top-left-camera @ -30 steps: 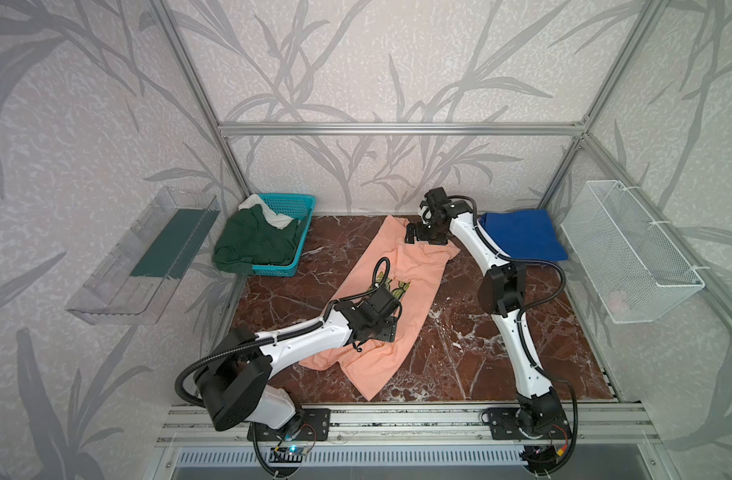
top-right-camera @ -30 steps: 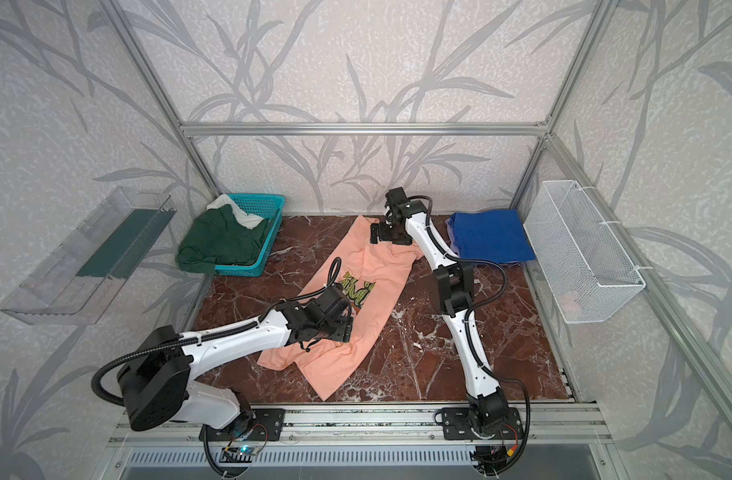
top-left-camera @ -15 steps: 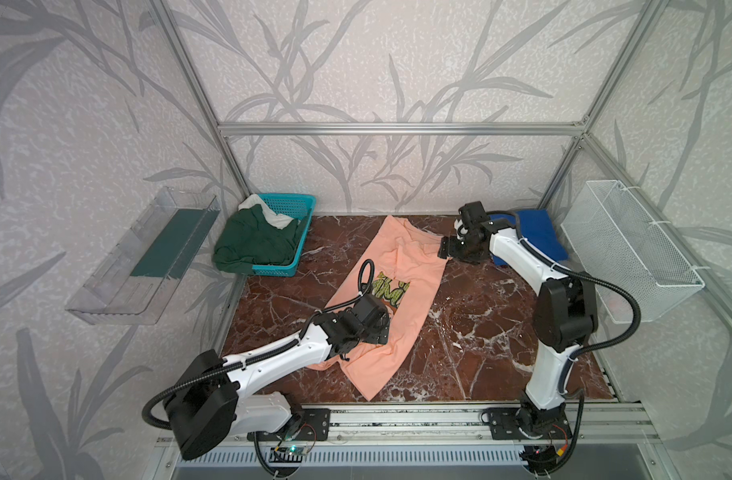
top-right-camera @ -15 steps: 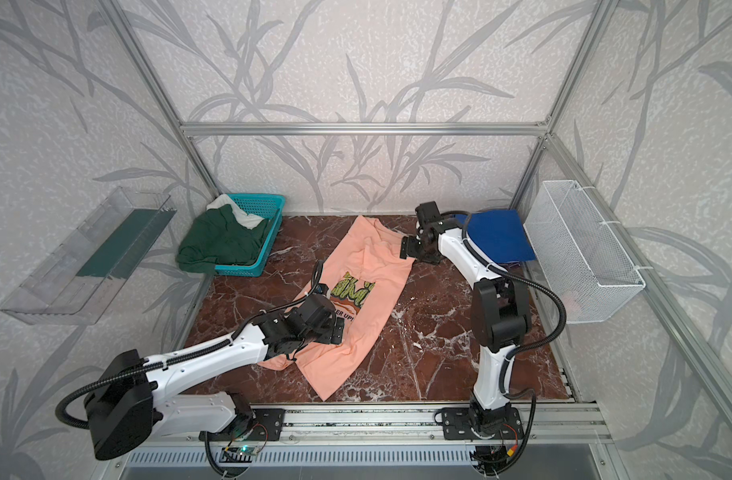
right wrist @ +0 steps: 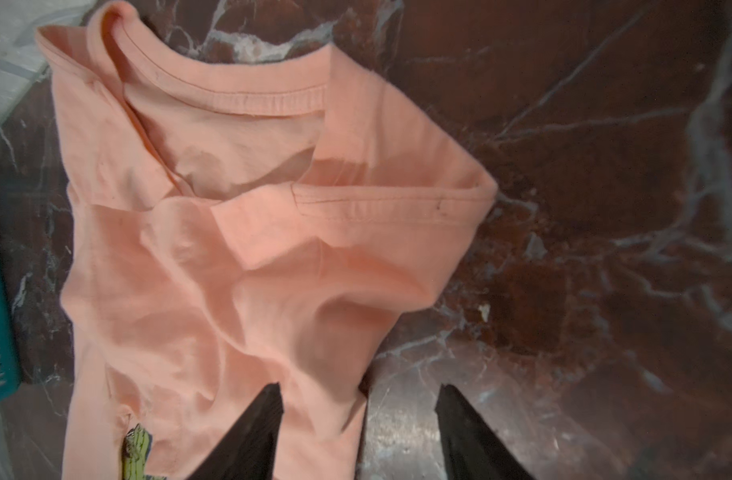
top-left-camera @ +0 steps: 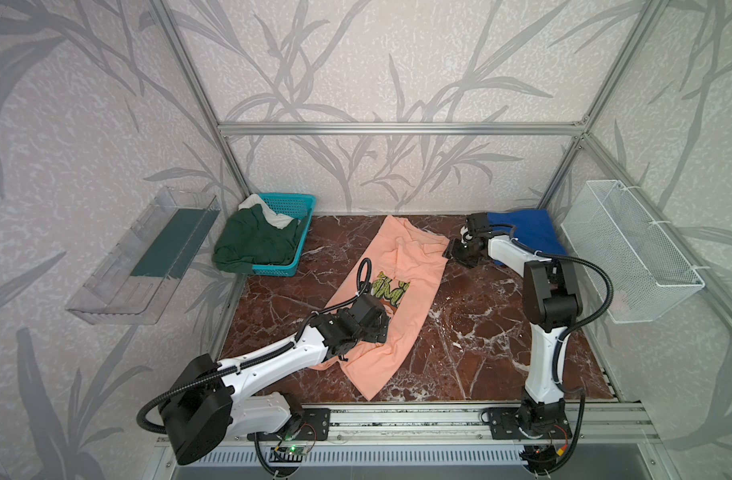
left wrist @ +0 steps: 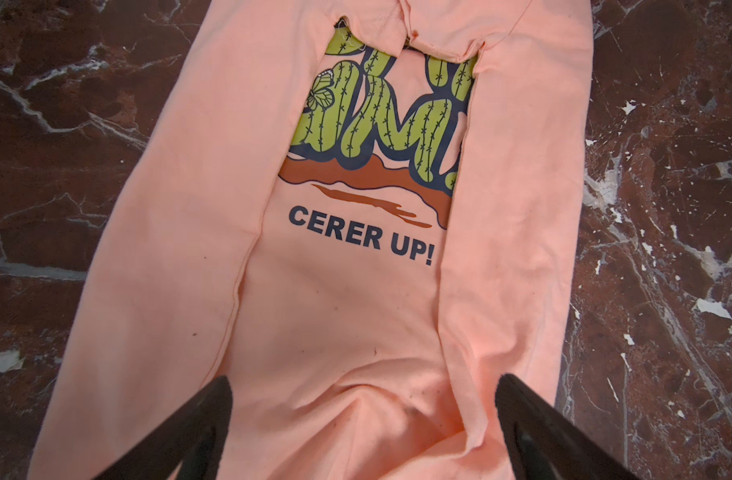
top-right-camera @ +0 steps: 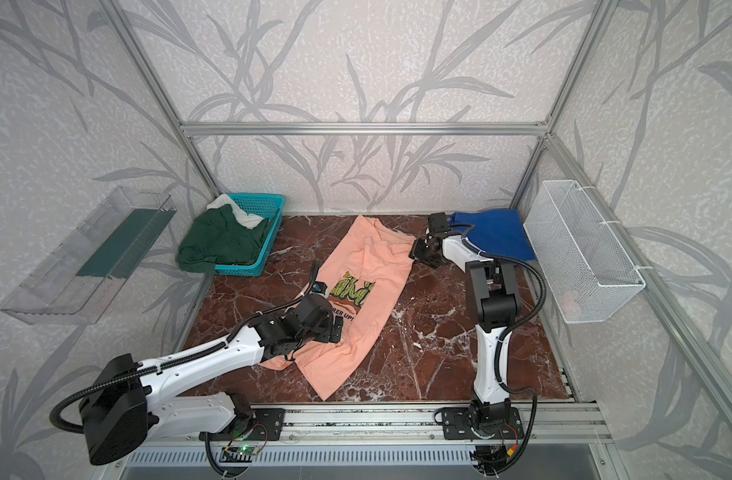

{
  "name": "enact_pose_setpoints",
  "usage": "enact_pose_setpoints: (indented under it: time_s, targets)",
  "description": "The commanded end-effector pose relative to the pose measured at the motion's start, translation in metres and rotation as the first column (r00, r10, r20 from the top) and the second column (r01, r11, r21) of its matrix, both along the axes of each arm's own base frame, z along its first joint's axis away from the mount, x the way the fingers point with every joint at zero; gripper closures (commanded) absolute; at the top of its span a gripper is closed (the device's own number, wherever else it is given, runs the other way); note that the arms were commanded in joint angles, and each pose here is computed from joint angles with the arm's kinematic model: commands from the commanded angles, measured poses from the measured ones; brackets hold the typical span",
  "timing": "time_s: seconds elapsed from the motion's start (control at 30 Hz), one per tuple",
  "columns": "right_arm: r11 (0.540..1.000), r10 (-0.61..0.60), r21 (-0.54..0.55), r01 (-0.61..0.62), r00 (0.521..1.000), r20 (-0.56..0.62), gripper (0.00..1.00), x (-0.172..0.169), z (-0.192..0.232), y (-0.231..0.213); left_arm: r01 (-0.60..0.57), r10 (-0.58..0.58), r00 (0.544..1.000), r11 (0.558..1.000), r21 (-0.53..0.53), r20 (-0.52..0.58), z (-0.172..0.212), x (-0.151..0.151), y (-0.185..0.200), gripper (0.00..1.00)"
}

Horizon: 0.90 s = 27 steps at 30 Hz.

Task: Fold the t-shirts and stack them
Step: 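Rotate the shirt lengthwise toward the robot with both grippers, then release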

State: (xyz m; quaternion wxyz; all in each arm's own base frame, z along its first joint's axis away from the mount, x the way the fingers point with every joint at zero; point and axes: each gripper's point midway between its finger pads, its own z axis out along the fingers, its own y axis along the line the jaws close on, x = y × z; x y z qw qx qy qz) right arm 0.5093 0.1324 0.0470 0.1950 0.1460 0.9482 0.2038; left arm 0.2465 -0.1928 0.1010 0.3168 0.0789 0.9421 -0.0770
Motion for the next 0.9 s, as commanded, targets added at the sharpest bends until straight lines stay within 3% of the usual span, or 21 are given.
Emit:
enact_pose_setpoints:
  time_s: [0.0, 0.23, 0.3, 0.37, 0.57, 0.6, 0.67, 0.7, 0.8, 0.87]
  targets:
    - [0.999, -0.023, -0.031, 0.024, 0.999, 0.034, 0.44, 0.019, 0.002, -0.003, -0.015, 0.015, 0.999, 1.000, 0.012, 0.028, 0.008, 0.007, 0.003, 0.02]
    - [0.997, -0.021, -0.077, 0.021, 1.000, 0.003, 0.61, 0.043, -0.022, -0.006, 0.004, -0.005, 0.999, 0.999, 0.048, 0.033, 0.008, 0.012, 0.000, 0.02]
    - [0.996, -0.013, -0.089, 0.014, 1.000, 0.004, 0.77, 0.055, -0.025, -0.006, 0.065, -0.068, 0.997, 0.995, 0.076, 0.036, 0.006, 0.012, -0.004, 0.02]
    - [0.995, -0.001, -0.100, 0.000, 1.000, -0.004, 0.87, 0.067, -0.029, -0.007, 0.068, -0.071, 0.997, 0.994, 0.086, 0.033, 0.003, 0.013, -0.004, 0.02]
    - [0.994, 0.073, -0.076, -0.073, 0.997, 0.003, 0.87, 0.103, -0.022, 0.003, 0.090, -0.091, 0.996, 0.993, 0.072, 0.003, -0.002, 0.012, -0.014, 0.02]
    - [0.994, 0.086, -0.066, -0.085, 0.996, 0.017, 0.79, 0.108, -0.016, 0.005, 0.091, -0.091, 0.996, 0.993, 0.075, 0.002, -0.002, 0.013, -0.014, 0.02]
    - [0.994, 0.100, -0.055, -0.098, 0.994, 0.036, 0.44, 0.110, -0.002, 0.007, 0.087, -0.087, 0.996, 0.992, 0.087, -0.005, -0.003, 0.014, -0.014, 0.02]
    - [0.993, 0.106, -0.055, -0.103, 0.994, 0.042, 0.32, 0.109, 0.007, 0.008, 0.066, -0.066, 0.998, 0.993, 0.096, -0.004, -0.003, 0.015, -0.011, 0.01]
    - [0.993, 0.111, -0.045, -0.110, 0.993, 0.027, 0.11, 0.095, 0.028, 0.008, 0.011, -0.011, 1.000, 0.994, 0.112, 0.000, -0.003, 0.018, -0.003, 0.01]
    - [0.994, 0.103, -0.042, -0.102, 0.995, 0.015, 0.04, 0.080, 0.039, 0.007, 0.013, -0.013, 1.000, 0.995, 0.104, 0.000, -0.004, 0.017, -0.004, 0.01]
